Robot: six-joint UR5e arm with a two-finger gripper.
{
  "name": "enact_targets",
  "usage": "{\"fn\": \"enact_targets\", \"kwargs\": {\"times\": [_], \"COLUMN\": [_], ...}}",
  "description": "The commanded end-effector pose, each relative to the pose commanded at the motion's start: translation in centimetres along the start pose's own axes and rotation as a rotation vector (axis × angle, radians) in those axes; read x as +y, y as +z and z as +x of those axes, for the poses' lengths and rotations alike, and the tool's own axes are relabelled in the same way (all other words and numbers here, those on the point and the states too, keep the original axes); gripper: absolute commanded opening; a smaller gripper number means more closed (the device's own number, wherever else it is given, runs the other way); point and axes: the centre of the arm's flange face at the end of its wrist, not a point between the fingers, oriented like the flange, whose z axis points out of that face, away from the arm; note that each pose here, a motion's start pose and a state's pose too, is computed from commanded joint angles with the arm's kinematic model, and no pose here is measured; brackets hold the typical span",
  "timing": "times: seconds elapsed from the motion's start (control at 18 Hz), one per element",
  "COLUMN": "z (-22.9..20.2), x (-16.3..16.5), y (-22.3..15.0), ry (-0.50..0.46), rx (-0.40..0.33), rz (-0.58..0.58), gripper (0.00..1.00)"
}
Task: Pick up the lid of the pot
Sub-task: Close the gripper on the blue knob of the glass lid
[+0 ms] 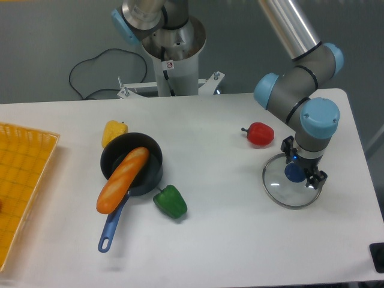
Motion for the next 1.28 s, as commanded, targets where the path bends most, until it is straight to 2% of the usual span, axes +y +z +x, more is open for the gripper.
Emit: {"fn": "enact_targets", "kwargs": {"times": [0.67,0.83,0.89,1.17,1.28], "z": [0.00,-0.01,-0.01,0.02,0.04], "x": [-0.10,-0.11,-0.12,-0.33,-0.33], "y": [-0.09,0.01,0.11,0.13,0.14], "ry": [-0.012,-0.023,-0.033,-0.032,-0.033], "rx": [-0.002,0.000,0.001,0.004,0.005], "rz": [0.011,0.011,0.011,0.012,0.012], "gripper": [0.89,0.79,0.72,0.67,0.60]}}
